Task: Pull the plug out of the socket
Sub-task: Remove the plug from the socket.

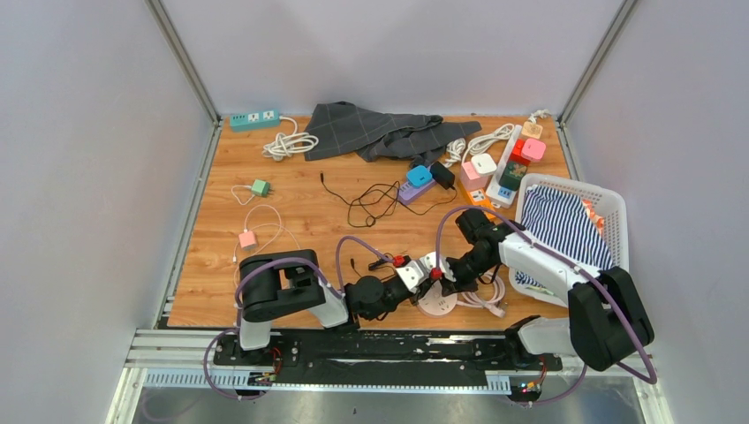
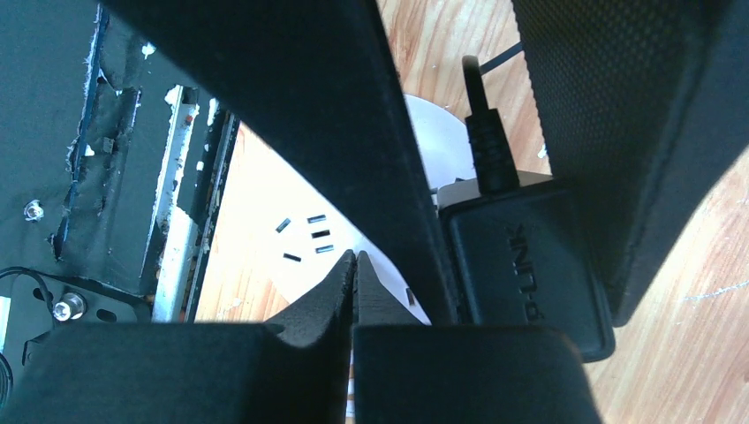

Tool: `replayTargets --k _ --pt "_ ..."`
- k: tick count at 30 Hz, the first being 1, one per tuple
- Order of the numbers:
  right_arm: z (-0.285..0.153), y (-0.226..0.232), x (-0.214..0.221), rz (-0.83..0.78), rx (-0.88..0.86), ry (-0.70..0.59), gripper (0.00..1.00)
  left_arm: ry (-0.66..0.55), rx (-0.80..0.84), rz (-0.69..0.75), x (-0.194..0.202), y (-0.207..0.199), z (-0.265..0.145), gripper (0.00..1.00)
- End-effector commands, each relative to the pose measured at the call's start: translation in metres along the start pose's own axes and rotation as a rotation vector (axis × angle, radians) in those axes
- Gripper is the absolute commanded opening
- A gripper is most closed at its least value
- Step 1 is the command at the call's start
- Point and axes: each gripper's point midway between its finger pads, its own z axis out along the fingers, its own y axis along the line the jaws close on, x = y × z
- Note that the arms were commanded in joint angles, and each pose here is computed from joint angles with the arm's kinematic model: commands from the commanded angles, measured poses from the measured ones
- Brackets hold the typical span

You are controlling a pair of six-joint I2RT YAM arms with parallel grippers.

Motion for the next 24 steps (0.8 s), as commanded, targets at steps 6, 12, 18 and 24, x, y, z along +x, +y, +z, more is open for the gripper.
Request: replayTargets --k 6,12,18,24 --pt "0.004 0.016 0.053 0.046 -0.045 0.23 0.0 -0.116 0.03 -0.029 -0.033 -0.009 0.004 0.0" --pt "-0.01 -0.002 0.026 0.061 0.051 0.164 0.12 -0.068 -0.005 -0.043 -0.018 0.004 -0.012 0.0" --pt "-0.027 -0.012 0.003 0.082 0.137 0.112 0.39 -0.05 -0.025 -0.056 -0.014 0.011 -0.021 0.0" --pt "-0.059 -0.014 -0.02 0.118 0.225 0.056 0.46 -0.057 -0.006 -0.095 -0.024 0.011 -0.036 0.0"
